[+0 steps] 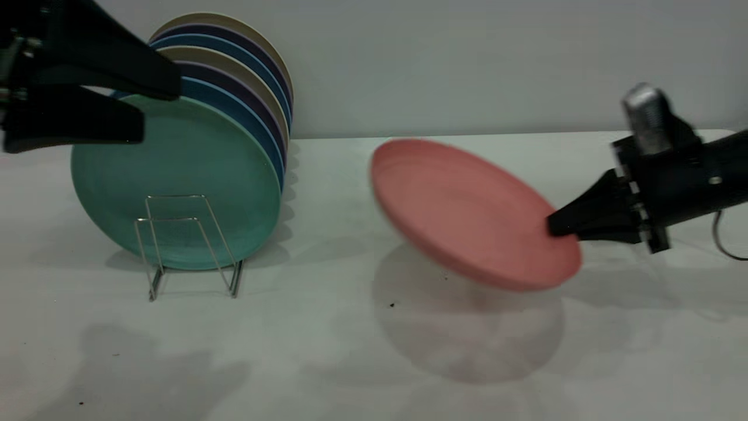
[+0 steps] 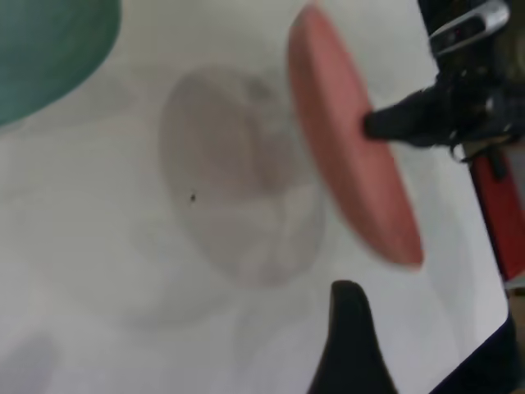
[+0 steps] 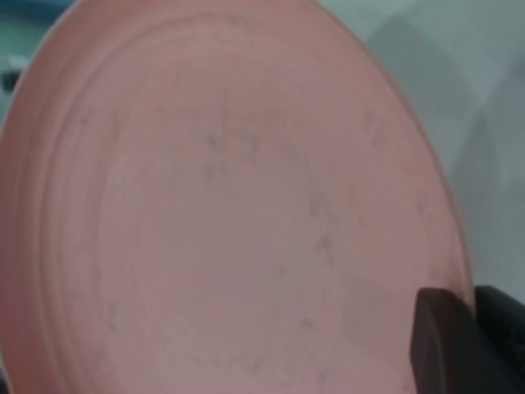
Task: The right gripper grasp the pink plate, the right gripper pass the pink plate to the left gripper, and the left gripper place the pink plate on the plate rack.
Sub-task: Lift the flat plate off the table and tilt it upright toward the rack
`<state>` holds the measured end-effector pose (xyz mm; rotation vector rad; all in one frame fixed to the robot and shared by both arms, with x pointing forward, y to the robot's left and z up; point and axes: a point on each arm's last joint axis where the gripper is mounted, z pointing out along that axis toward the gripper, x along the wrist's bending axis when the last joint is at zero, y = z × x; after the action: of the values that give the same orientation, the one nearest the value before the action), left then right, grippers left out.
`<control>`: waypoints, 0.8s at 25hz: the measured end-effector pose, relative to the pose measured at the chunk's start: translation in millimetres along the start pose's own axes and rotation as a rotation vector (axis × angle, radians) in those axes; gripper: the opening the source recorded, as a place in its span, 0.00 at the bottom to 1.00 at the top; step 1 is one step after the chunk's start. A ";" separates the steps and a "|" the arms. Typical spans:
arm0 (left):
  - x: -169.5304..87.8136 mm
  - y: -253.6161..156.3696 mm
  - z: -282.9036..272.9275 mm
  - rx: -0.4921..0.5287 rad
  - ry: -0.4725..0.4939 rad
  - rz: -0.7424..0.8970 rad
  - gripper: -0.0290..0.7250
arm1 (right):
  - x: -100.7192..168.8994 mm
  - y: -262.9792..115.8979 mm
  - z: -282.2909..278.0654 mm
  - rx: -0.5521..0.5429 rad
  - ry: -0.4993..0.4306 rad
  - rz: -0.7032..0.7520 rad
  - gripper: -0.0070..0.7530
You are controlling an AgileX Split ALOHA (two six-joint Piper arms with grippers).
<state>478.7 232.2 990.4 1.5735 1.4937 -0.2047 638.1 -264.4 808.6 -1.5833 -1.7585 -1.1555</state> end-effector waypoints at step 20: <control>17.8 4.4 21.7 -0.032 -0.029 -0.127 0.79 | 89.9 5.3 37.0 0.091 0.032 -0.233 0.03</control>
<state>496.8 230.4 968.5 1.4455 1.5679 -0.2735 631.9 -185.1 864.7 -1.3268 -1.9850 -1.1798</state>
